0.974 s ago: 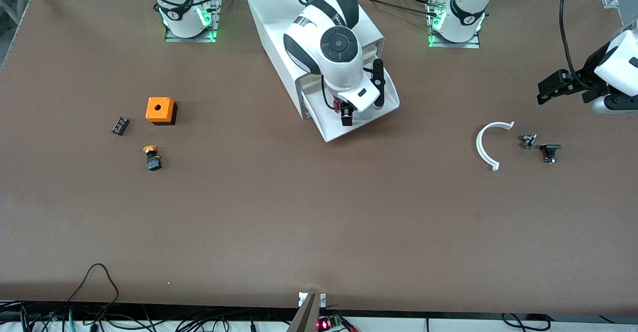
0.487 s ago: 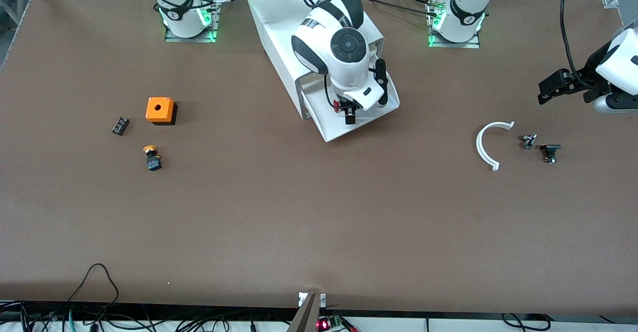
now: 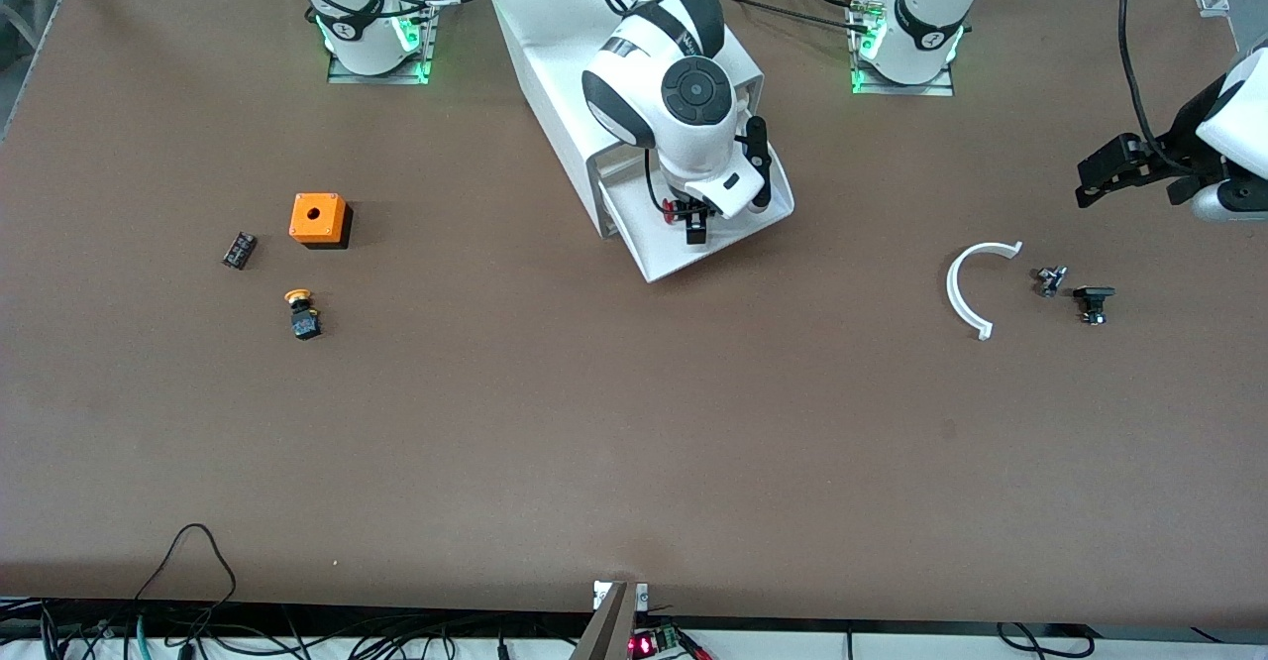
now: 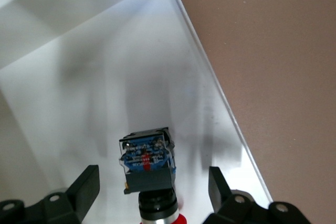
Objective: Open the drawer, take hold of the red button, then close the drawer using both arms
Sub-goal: 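Grasp the red push button with the right gripper and lift it, then carry the button out with the right gripper while the left gripper reaches the drawer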
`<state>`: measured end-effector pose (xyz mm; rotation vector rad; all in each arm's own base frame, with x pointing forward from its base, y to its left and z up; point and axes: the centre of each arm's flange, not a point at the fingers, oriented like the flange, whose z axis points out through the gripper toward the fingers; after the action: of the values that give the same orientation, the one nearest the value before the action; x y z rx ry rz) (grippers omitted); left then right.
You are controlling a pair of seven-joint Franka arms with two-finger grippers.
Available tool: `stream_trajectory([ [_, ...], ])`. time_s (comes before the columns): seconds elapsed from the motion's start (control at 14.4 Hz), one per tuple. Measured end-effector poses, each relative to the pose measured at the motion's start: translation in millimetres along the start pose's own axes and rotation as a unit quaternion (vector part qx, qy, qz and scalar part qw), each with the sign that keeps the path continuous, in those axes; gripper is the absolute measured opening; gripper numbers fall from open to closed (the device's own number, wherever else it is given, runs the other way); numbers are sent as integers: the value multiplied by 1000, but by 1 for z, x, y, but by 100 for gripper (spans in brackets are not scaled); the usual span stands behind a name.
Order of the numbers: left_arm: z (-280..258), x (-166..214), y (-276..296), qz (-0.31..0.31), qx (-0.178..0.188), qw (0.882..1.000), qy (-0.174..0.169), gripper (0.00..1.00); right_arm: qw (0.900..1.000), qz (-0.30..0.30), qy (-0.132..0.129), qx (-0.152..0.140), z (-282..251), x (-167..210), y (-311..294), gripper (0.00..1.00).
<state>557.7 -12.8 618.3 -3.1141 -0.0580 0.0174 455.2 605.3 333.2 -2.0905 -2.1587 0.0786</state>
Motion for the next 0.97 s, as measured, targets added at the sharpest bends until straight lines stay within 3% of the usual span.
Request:
stream_trajectory([
  [0.28, 0, 0, 0, 0, 0, 1000, 0, 100, 1000, -4, -6, 2, 9, 3, -3, 89],
  [0.35, -1, 0, 0, 0, 0, 1000, 1, 100, 1000, -5, -7, 2, 10, 4, -4, 83],
  [0.49, -1, 0, 1, 1, 0, 1000, 1, 100, 1000, -11, -10, -2, 10, 5, -5, 58],
  [0.63, 0, 0, 4, 4, 0, 1000, 1, 100, 1000, -23, -17, -11, 10, 6, -7, 41],
  [0.97, 4, 3, 7, 7, 0, 1000, -3, 100, 999, -34, -17, -17, 7, 15, -16, 41],
])
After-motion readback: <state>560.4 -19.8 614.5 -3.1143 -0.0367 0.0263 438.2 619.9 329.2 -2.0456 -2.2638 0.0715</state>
